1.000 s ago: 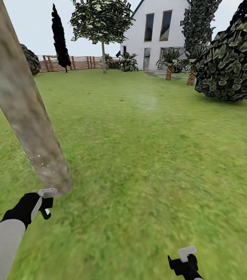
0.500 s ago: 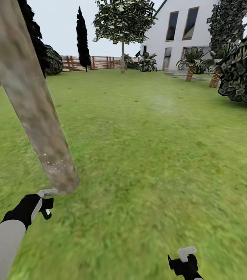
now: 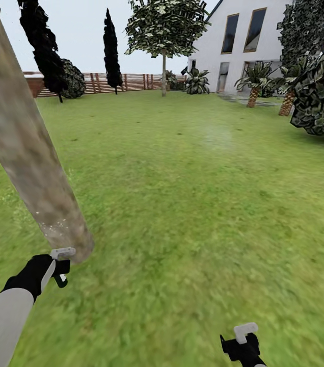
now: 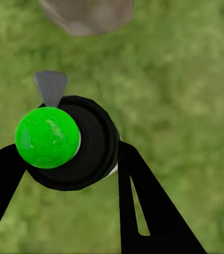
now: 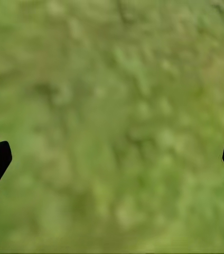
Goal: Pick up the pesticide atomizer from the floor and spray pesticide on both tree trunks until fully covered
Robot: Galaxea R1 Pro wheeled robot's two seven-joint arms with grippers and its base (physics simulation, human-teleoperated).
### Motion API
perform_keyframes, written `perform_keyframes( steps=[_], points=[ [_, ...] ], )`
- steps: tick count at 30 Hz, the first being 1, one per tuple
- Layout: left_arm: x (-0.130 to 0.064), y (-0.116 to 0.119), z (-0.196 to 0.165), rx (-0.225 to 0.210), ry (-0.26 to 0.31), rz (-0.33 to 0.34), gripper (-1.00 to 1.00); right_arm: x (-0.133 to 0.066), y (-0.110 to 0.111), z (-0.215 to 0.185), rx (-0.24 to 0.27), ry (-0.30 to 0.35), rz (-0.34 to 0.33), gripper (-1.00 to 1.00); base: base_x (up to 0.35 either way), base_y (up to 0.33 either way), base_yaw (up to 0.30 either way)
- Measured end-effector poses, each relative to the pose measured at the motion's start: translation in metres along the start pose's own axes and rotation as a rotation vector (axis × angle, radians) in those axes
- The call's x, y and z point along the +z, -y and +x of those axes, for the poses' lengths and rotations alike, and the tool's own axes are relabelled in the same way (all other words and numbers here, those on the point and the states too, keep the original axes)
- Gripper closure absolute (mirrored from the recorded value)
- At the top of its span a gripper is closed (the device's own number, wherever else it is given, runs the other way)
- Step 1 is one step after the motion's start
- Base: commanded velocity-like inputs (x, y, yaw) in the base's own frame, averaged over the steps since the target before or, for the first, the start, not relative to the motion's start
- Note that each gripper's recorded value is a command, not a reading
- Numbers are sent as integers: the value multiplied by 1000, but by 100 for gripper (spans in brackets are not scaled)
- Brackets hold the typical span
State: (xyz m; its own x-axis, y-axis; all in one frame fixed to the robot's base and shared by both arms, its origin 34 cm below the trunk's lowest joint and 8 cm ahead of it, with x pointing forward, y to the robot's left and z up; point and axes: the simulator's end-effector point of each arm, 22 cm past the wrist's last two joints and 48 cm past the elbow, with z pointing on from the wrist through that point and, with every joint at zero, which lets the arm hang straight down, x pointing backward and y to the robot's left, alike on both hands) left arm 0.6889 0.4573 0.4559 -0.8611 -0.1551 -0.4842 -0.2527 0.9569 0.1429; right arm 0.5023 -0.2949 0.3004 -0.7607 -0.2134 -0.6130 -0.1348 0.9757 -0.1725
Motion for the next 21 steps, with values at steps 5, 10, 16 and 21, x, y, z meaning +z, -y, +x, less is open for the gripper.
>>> perform_keyframes(
  steps=[5, 10, 16, 21],
  points=[
    [0, 0, 0, 1, 0, 0, 100, 0, 0, 0, 0, 0, 0, -100, 246, -233, 270],
    [0, 0, 0, 2, 0, -1, 100, 0, 0, 0, 0, 0, 0, -100, 245, -233, 277],
    [-1, 0, -3, -4, 6, 1, 100, 0, 0, 0, 0, 0, 0, -100, 79, -169, 277],
    [-13, -18, -32, -15, 6, -13, 100, 0, 0, 0, 3, 0, 1, -100, 1, -3, 277]
  ],
)
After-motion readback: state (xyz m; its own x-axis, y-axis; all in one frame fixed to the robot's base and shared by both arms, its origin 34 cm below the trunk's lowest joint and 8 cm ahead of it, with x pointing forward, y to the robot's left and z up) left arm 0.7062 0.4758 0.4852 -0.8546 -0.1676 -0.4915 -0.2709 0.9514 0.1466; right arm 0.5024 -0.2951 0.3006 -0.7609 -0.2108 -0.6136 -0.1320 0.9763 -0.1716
